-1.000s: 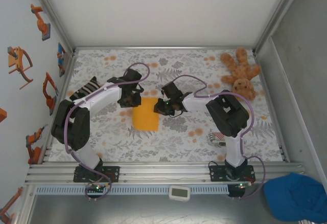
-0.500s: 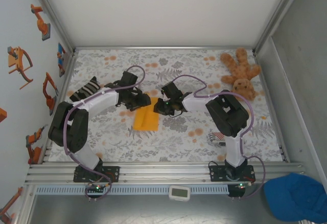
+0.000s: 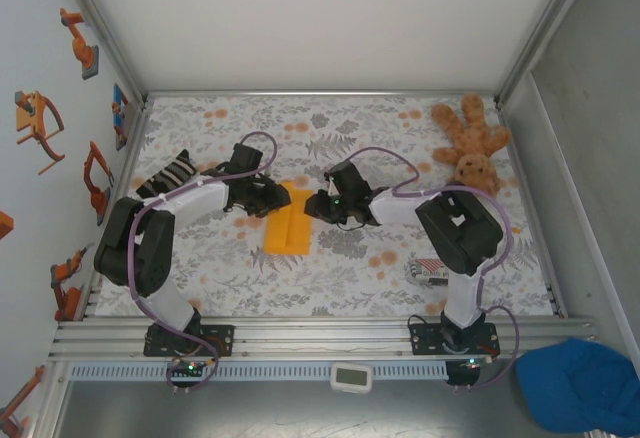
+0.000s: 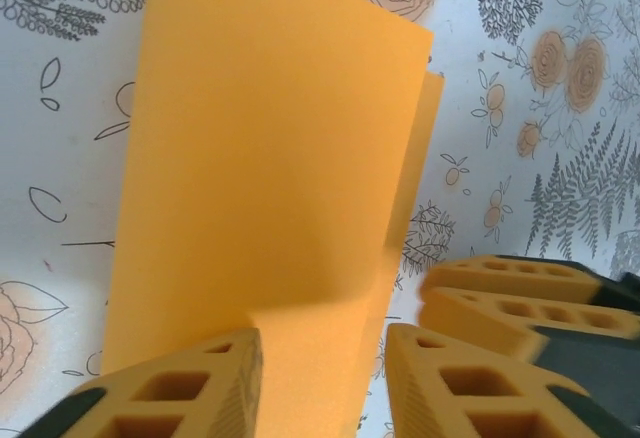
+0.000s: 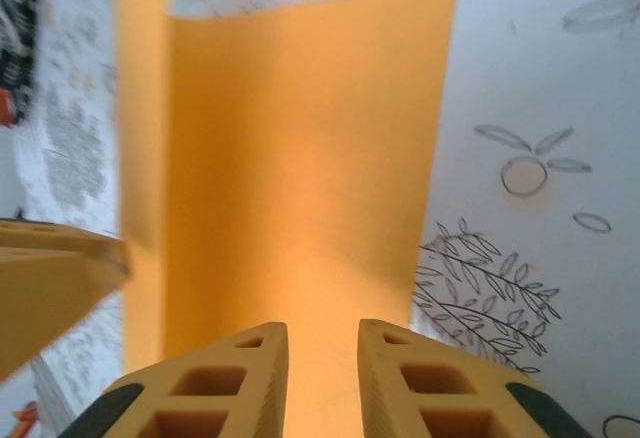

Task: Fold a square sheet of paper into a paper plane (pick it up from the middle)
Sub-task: First fold in half a square sheet of paper at the center of the table.

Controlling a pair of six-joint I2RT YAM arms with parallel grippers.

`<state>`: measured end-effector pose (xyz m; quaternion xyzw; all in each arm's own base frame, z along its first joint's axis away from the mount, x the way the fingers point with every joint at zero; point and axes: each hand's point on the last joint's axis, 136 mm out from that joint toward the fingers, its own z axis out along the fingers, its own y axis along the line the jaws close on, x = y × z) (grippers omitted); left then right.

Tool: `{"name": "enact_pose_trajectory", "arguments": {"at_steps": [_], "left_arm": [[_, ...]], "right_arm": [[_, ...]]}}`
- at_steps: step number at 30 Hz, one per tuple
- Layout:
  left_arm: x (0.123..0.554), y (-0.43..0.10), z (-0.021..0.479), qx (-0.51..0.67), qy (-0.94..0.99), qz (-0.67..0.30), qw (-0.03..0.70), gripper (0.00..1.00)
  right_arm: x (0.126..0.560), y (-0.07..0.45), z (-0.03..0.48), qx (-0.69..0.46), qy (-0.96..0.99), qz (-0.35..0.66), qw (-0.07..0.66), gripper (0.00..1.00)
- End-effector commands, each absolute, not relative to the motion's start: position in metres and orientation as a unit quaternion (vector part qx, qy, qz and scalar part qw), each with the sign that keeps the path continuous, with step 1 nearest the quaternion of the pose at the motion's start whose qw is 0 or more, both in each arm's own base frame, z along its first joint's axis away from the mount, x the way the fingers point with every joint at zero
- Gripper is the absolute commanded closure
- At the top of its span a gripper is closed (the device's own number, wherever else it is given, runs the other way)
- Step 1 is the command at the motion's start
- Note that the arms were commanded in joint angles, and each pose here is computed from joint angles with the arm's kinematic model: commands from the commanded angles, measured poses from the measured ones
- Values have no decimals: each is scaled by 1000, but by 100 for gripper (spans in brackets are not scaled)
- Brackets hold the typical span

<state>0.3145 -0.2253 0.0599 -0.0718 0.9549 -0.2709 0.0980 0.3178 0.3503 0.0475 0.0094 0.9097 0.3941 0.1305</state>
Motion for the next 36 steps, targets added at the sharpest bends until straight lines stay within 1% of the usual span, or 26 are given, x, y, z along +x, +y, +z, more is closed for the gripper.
{"name": "enact_pose_trajectory", "arguments": {"at_steps": [1,7,12,15,18,22,25,31,34,36], "left_arm": [[314,-220,50,-79,958,-259,96,70],[315,-217,47,-85,959,-252,98,86],[314,-216,46,-87,959,-252,97,90],[314,-215,46,-87,959,-254,97,93],[314,-216,45,-87,959,-254,97,93],[315,-215,46,-87,958,-254,98,94],[315,-215,45,-88,958,-255,97,94],[315,-216,45,-88,957,-258,96,95],[315,-216,46,-89,957,-259,96,96],[316,-216,47,-89,956,-262,97,96]], "right_arm": [[326,360,79,-16,885,436,165,72],[322,373,74,-6,863,483,146,67],[320,382,68,-10,863,486,134,63],[318,388,65,-16,863,488,126,63],[318,392,59,-18,865,487,119,64],[317,398,56,-22,863,491,113,67],[317,402,57,-25,859,499,112,72],[317,408,57,-24,852,513,105,76],[317,409,57,-24,849,517,105,82],[318,409,60,-25,847,520,107,89]]}}
